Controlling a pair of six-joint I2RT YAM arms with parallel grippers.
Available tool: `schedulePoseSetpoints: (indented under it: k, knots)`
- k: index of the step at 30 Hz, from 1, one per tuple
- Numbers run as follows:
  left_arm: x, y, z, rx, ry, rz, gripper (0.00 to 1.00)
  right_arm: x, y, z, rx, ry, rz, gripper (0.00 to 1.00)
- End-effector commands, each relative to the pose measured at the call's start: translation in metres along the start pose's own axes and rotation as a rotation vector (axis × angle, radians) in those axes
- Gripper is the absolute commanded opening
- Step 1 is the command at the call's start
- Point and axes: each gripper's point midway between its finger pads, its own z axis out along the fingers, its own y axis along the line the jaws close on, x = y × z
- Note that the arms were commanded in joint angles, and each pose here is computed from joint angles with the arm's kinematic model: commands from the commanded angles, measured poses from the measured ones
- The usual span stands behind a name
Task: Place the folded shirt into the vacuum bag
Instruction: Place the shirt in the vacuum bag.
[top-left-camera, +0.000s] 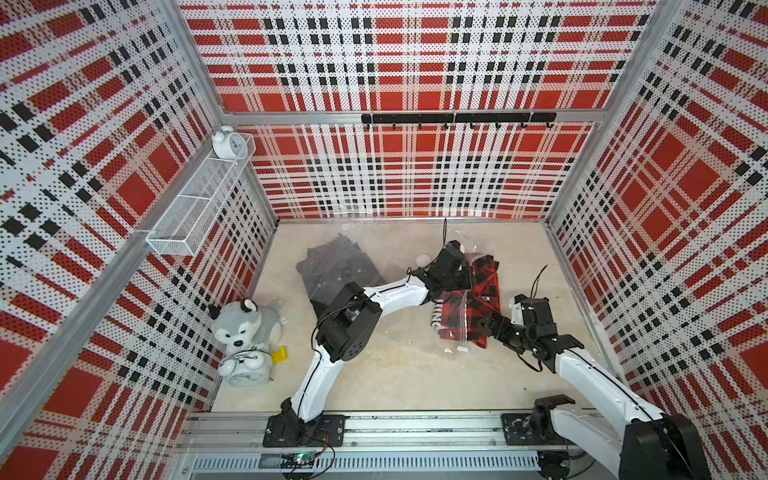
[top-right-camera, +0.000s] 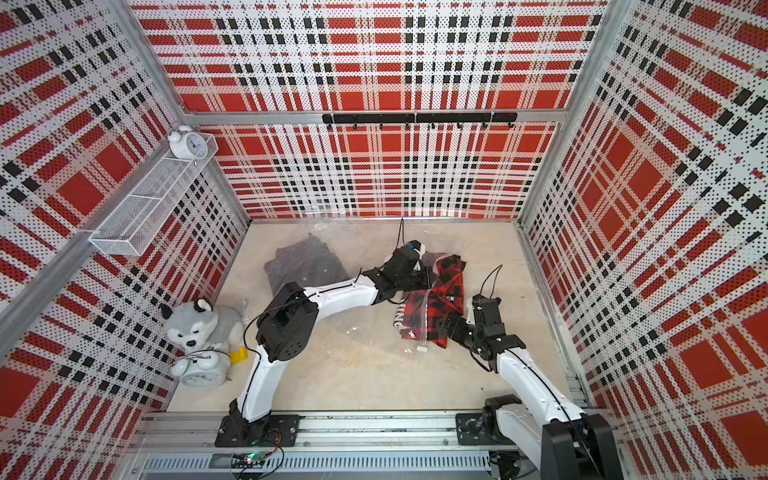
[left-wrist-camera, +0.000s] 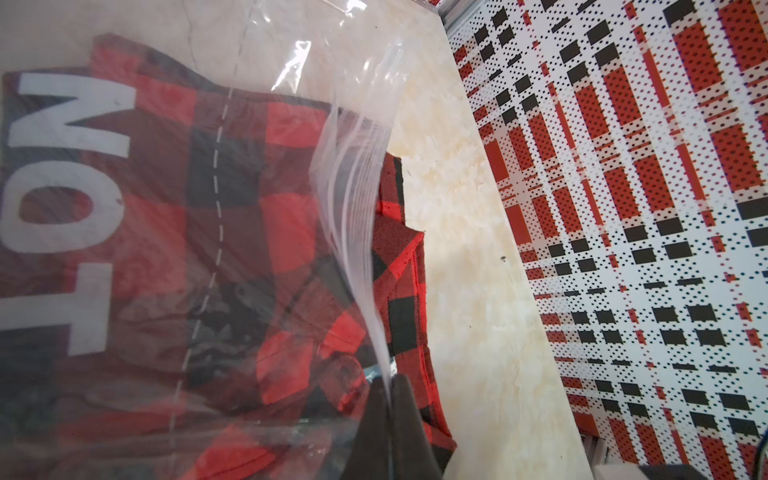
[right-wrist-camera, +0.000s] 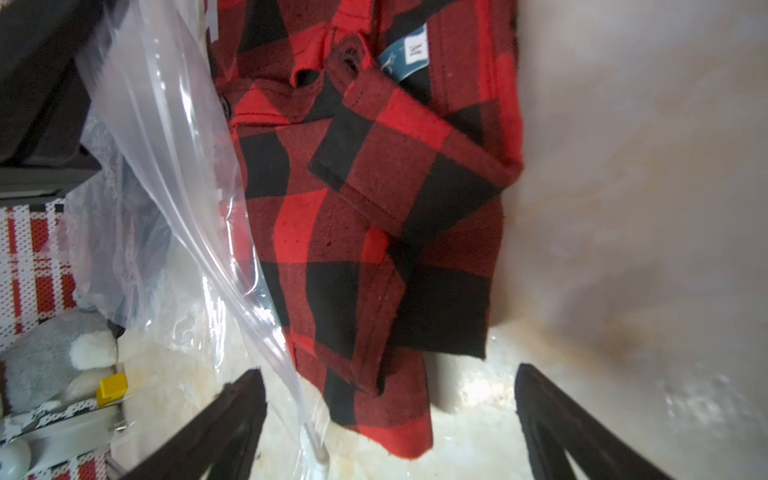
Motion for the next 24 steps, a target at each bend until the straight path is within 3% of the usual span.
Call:
schedulePoseSetpoints:
  k: [1,4,12,13,16,19,21,24]
  knots:
    - [-0.009,-0.006,-0.004,0.022,-0.018,0.006,0.00,-0.026,-0.019,-0.011,0.120,-0.107,0.046,0.98]
    - [-0.010,-0.008,-0.003,0.033,-0.021,0.001,0.00,-0.045,-0.010,-0.005,0.052,-0.144,0.066,0.97]
    - [-0.007,-0.011,0.001,0.043,-0.010,-0.004,0.00,-0.015,0.013,0.041,-0.148,0.070,0.049,0.81]
    - [-0.008,-0.012,0.001,0.046,-0.010,-0.004,0.00,-0.009,0.011,0.045,-0.154,0.087,0.052,0.78]
    - [-0.007,-0.017,0.003,0.059,-0.006,-0.001,0.00,0.001,0.011,0.051,-0.186,0.113,0.066,0.50]
    - [-0.005,-0.019,0.004,0.063,-0.003,-0.001,0.00,0.001,0.016,0.052,-0.211,0.116,0.065,0.30]
    - [-0.004,-0.020,0.004,0.065,-0.001,-0.001,0.00,-0.005,0.027,0.049,-0.244,0.105,0.051,0.24]
    - [-0.003,-0.024,0.003,0.070,0.000,0.002,0.00,-0.011,0.050,0.043,-0.307,0.098,0.016,0.22]
